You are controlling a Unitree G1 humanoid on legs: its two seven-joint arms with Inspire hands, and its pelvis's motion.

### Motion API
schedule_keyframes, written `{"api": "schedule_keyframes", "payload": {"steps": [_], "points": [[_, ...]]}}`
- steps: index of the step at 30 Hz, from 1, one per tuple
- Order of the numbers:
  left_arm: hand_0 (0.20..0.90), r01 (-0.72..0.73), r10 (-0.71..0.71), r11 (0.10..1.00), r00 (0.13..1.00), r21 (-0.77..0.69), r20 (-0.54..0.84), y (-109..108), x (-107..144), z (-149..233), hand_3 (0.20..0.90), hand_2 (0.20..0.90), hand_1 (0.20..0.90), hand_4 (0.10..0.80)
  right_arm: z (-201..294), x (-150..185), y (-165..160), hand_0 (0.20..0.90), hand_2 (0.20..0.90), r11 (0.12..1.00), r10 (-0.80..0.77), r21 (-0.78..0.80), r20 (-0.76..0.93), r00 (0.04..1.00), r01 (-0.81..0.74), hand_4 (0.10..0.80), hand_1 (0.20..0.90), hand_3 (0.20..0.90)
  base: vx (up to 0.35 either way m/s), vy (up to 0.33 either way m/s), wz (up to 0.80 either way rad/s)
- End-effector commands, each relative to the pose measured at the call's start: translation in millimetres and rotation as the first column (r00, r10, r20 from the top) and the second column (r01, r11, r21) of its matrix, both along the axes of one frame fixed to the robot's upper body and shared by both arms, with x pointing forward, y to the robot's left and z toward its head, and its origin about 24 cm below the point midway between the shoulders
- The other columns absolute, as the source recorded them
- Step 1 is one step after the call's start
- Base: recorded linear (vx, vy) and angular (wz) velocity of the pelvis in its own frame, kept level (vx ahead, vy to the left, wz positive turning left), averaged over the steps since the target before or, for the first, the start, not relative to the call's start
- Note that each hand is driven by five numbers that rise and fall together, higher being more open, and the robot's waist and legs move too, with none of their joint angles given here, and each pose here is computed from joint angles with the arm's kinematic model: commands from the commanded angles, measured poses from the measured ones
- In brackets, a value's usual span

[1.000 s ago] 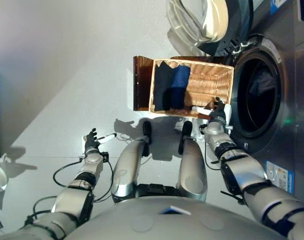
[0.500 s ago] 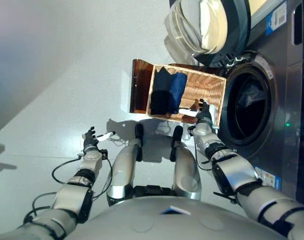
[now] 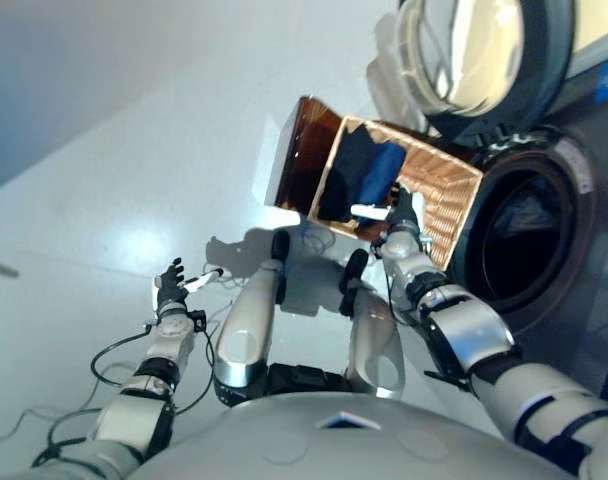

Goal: Pick up the clothes and place them into the washing machine

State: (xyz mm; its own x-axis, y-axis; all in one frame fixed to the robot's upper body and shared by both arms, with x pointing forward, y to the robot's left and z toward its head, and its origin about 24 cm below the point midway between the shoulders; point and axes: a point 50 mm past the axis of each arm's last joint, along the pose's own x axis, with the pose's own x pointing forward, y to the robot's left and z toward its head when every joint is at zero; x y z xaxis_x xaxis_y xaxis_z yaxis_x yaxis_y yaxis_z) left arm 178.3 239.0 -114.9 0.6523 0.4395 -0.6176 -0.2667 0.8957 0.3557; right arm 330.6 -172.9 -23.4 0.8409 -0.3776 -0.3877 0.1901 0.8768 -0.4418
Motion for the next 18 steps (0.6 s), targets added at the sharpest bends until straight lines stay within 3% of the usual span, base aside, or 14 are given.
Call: {"api": "schedule_keyframes", "payload": {"steps": [1,18], "points": [[0.900,0.027,-0.031,0.998,0.998,0.063,0.063,20.4,-0.5,13.5,0.900,0.900,0.900,0.800,21.3,12.9,-10.2,0.900,0.900,0.999,-0.018,-0.028,0.110,0.994,0.021,0.800,0.900,0.900,-0.013,-0.012,0.11],[0.900,0.008,-0.011,0.997,0.999,0.078,0.035,18.0,9.2,11.7,0.900,0.900,0.900,0.800,23.9,15.2,-13.2,0.900,0.900,0.990,0.014,-0.138,0.078,0.997,-0.003,0.800,0.900,0.900,-0.001,0.000,0.02]]}}
